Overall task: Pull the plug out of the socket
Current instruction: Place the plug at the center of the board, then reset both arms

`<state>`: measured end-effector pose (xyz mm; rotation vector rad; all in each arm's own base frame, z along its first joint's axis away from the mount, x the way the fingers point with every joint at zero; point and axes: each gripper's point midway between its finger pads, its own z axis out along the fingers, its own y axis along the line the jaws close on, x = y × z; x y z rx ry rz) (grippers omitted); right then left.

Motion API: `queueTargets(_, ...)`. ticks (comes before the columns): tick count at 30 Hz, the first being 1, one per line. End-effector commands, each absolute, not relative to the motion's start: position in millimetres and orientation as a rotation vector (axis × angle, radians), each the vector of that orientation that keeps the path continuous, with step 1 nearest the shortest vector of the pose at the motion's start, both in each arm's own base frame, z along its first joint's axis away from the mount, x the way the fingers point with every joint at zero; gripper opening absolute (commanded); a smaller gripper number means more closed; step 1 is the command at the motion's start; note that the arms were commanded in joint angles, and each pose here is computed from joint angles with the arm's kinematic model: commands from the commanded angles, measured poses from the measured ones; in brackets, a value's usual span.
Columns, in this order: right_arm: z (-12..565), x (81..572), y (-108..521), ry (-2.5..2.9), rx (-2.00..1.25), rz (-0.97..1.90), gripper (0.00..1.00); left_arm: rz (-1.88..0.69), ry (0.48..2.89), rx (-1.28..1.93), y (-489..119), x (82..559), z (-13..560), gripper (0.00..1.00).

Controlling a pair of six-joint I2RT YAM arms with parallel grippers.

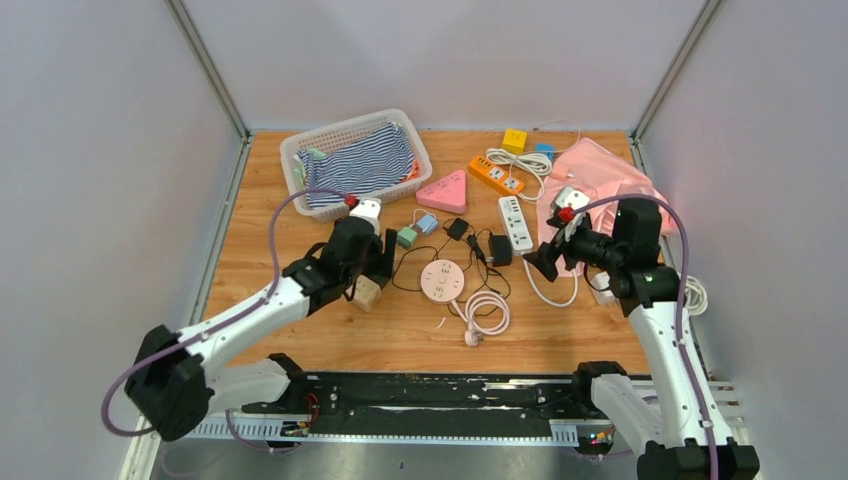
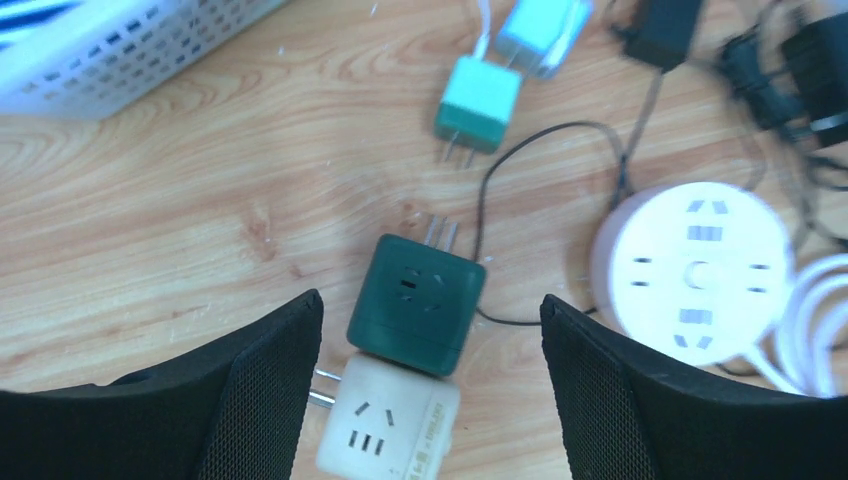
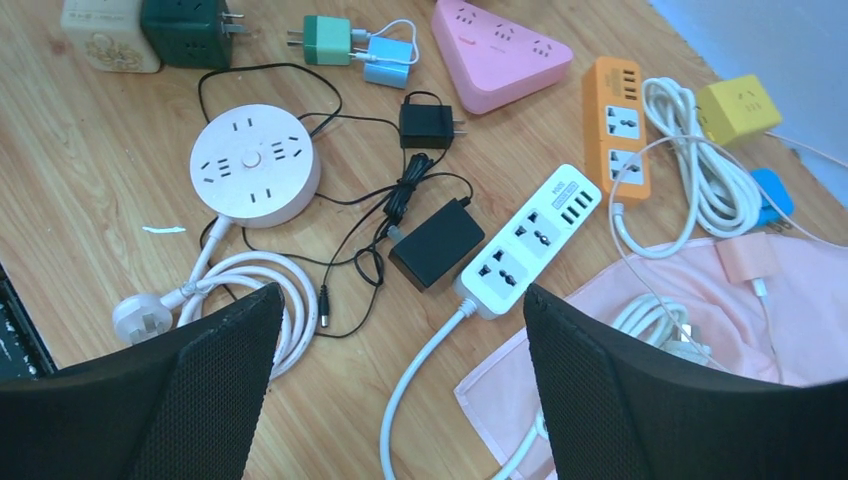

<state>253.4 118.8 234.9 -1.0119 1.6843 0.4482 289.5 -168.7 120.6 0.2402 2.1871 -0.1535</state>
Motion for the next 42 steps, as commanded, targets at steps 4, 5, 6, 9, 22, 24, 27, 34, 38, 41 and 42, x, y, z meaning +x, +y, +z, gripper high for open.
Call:
queueTargets(4,249,250,101,1.655,-0.918,0.433,0.98,-0.524,1.950,0.264,-194,263,198,0.86)
queueTargets(5,251,249,99,1.660,-0.896,0.434,0.99,-0.571,1.930,0.265,-198,259,207,0.95)
queueTargets(6,254,249,97,1.665,-0.877,0.436,1.00,-0.623,1.905,0.270,-202,254,216,0.99)
queueTargets(9,262,248,90,1.670,-0.829,0.418,1.00,-0.746,1.854,0.303,-213,240,244,1.00)
queueTargets(22,297,236,83,1.630,-0.740,0.364,1.00,-0.696,1.755,0.394,-180,203,328,1.00)
queueTargets(24,305,234,85,1.631,-0.733,0.385,1.00,-0.668,1.753,0.403,-173,199,332,1.00)
queueTargets(27,319,230,89,1.631,-0.729,0.420,1.00,-0.660,1.737,0.403,-165,192,340,1.00)
queueTargets(34,354,218,98,1.659,-0.718,0.505,1.00,-0.699,1.641,0.378,-151,171,370,1.00)
queueTargets(38,372,209,103,1.659,-0.673,0.566,1.00,-0.691,1.626,0.365,-143,165,377,1.00)
queueTargets(41,381,206,105,1.660,-0.634,0.585,1.00,-0.701,1.628,0.368,-142,162,378,1.00)
queueTargets(42,383,204,104,1.656,-0.631,0.581,1.00,-0.703,1.627,0.369,-142,161,378,1.00)
